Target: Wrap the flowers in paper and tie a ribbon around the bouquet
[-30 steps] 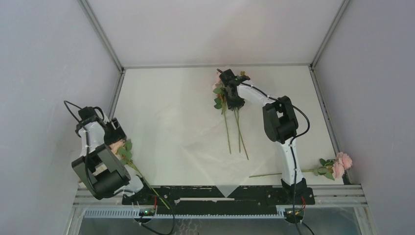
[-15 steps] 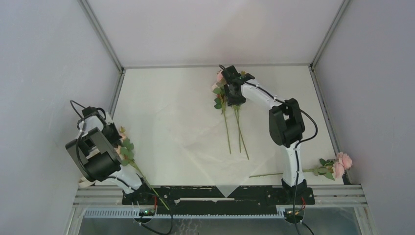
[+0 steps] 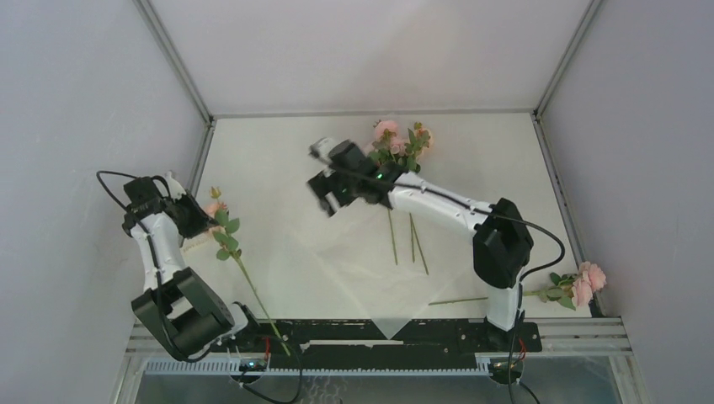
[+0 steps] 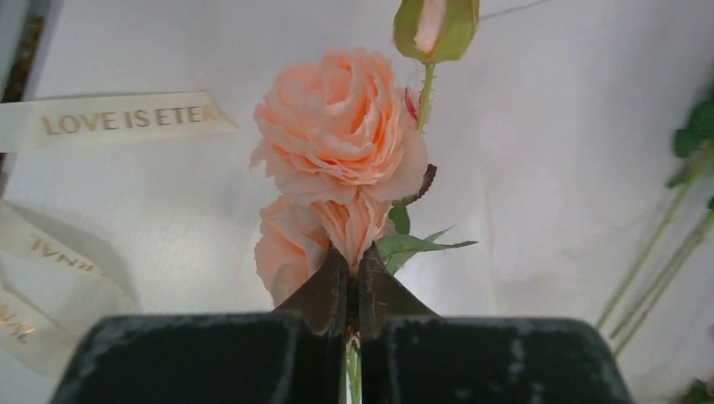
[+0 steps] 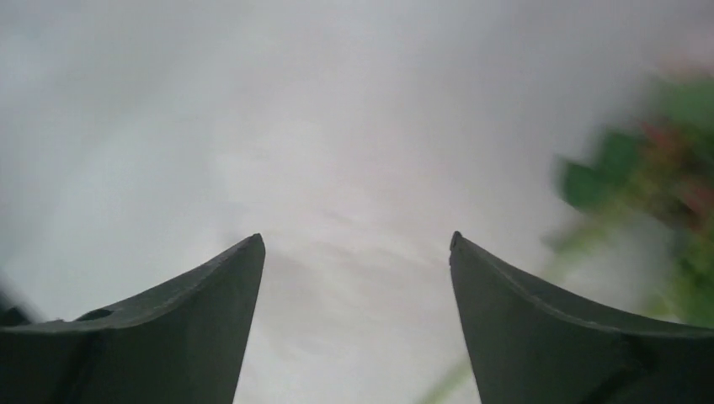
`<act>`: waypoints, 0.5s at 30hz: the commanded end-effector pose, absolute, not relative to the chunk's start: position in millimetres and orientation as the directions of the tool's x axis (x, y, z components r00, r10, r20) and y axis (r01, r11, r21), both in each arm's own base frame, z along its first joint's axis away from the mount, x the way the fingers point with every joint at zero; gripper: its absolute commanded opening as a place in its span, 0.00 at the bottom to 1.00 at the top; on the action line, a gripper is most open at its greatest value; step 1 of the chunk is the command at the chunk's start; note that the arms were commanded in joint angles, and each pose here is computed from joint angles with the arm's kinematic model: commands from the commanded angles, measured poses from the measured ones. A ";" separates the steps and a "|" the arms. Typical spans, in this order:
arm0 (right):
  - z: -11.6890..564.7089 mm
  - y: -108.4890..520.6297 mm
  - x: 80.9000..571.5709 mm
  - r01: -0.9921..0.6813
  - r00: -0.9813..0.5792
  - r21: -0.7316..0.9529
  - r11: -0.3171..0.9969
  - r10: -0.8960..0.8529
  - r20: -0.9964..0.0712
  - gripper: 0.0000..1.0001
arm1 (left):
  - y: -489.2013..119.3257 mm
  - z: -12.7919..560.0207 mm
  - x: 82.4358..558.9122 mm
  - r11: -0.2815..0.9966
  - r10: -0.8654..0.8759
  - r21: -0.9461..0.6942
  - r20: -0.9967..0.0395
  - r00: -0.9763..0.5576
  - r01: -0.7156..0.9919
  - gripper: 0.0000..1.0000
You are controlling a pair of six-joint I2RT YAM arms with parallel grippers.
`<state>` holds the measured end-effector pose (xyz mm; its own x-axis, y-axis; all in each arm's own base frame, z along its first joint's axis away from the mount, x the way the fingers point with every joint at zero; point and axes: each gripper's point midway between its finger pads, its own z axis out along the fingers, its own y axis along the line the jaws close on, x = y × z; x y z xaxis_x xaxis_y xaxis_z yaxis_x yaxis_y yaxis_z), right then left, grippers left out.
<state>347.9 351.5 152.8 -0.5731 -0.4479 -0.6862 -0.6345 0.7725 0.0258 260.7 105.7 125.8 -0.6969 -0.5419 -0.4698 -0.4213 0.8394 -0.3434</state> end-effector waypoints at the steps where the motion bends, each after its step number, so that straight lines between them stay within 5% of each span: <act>1: 202.3 467.0 278.4 -0.888 -0.353 0.172 0.426 -0.391 -0.850 0.98 | 79.1 179.5 278.6 0.787 -0.602 -0.517 -0.529 -0.598 -0.335 0.00; 7: 211.3 542.9 214.4 -0.862 -0.504 0.498 0.099 -0.287 -0.815 1.00 | 54.8 227.4 284.6 0.753 -0.632 -0.620 -0.587 -0.506 -0.222 0.00; 15: 159.1 574.7 217.6 -0.835 -0.549 0.520 0.177 -0.327 -0.769 0.99 | 39.6 248.7 287.6 0.715 -0.662 -0.677 -0.578 -0.477 -0.172 0.00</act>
